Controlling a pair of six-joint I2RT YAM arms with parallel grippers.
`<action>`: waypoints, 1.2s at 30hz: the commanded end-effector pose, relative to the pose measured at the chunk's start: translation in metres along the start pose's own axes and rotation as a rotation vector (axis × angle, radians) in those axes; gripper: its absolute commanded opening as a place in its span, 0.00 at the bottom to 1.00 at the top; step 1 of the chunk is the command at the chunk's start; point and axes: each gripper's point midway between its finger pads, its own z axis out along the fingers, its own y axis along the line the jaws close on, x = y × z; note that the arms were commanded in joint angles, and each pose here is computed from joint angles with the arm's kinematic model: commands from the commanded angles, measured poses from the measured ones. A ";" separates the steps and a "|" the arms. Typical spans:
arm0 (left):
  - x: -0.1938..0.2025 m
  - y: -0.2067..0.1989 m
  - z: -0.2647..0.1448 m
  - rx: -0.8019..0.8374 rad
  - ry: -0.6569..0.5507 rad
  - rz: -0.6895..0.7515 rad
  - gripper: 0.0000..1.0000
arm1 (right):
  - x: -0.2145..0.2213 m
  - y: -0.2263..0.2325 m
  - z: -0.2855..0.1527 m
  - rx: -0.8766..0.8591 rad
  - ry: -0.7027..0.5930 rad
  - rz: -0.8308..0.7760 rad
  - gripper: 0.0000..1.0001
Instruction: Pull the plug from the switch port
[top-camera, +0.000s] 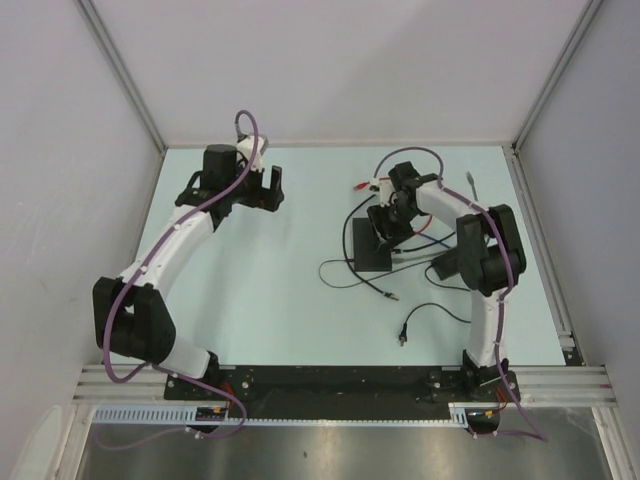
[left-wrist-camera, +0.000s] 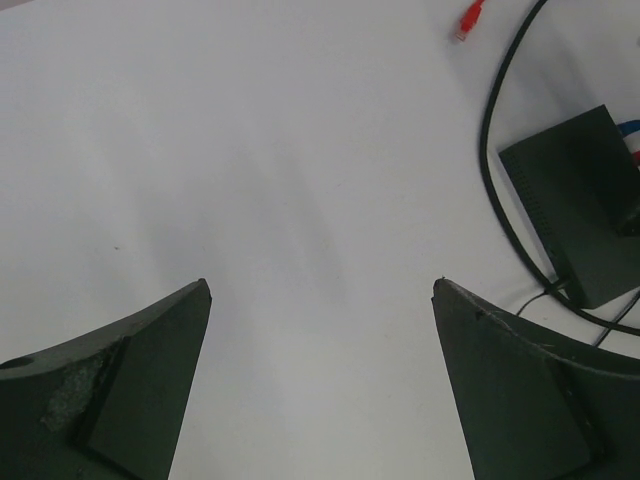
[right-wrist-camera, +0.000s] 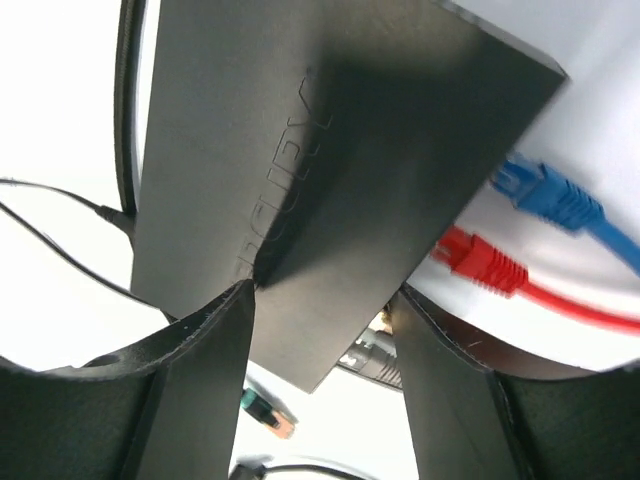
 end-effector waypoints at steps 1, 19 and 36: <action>-0.002 -0.002 -0.011 0.017 -0.001 0.014 0.99 | -0.036 0.057 0.016 -0.192 -0.024 -0.027 0.61; 0.011 -0.014 0.013 0.097 0.016 -0.041 0.98 | -0.121 0.041 -0.057 -0.145 -0.224 -0.125 0.83; 0.098 -0.103 0.052 0.743 0.330 0.020 0.00 | -0.200 0.019 0.040 -0.259 -0.335 -0.126 0.56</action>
